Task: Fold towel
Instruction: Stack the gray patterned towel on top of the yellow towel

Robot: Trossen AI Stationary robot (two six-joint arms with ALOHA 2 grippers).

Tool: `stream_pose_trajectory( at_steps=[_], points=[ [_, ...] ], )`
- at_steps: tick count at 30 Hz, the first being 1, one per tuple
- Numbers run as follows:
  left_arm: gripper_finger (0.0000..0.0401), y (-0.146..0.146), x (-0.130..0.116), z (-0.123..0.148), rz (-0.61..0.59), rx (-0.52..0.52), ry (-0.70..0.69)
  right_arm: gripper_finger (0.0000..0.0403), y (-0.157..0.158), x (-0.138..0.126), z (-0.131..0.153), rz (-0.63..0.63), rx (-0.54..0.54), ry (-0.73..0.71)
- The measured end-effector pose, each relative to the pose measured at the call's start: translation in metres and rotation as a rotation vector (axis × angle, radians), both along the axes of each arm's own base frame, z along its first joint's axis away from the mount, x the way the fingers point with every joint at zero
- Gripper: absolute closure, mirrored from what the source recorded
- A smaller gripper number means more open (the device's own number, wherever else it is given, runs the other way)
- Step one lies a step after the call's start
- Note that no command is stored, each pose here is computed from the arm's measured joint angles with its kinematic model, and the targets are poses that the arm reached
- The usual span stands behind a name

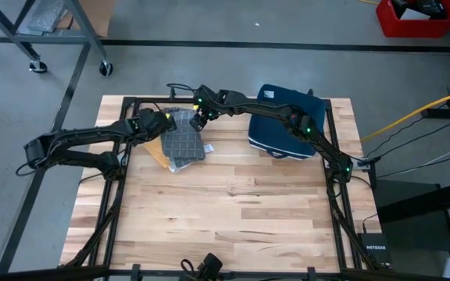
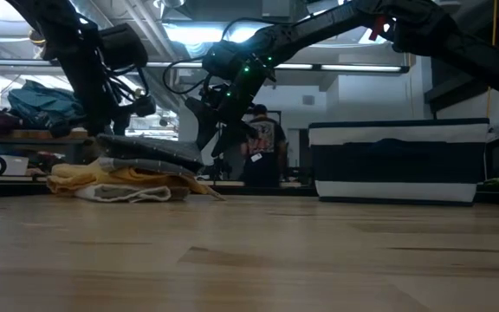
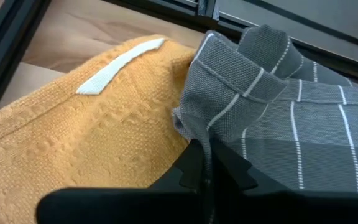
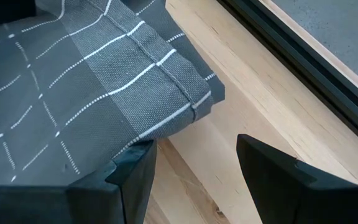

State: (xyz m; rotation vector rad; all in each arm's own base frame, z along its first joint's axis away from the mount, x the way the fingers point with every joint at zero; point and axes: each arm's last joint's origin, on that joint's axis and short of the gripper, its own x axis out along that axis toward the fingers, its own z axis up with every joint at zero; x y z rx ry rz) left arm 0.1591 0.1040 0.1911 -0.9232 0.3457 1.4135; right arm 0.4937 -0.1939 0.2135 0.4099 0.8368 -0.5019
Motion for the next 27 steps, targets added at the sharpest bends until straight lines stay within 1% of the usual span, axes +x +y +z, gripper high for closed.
stream_pose_trajectory(
  at_steps=[5, 10, 12, 17, 22, 27],
  points=[
    [0.0396, -0.002, 0.001, 0.000, -0.002, -0.002, -0.006, 0.0174, 0.000, 0.000, 0.000, -0.006, -0.007, 0.003],
    [0.0398, -0.008, 0.000, 0.007, 0.017, 0.023, -0.061, 0.0174, -0.002, 0.001, 0.001, -0.007, -0.034, -0.006],
    [0.0399, -0.011, -0.002, 0.012, 0.025, 0.049, -0.092, 0.0174, -0.002, 0.002, 0.002, 0.004, -0.047, -0.023],
    [0.0399, -0.021, -0.010, 0.027, 0.011, 0.098, -0.161, 0.0174, -0.002, 0.008, 0.007, 0.063, -0.012, -0.117],
    [0.0400, -0.034, -0.024, 0.033, -0.020, 0.084, -0.164, 0.0174, -0.002, 0.014, 0.013, 0.101, -0.006, -0.204],
    [0.0401, -0.048, -0.034, 0.035, -0.048, 0.050, -0.170, 0.0174, -0.001, 0.017, 0.016, 0.130, 0.001, -0.258]
  ],
)
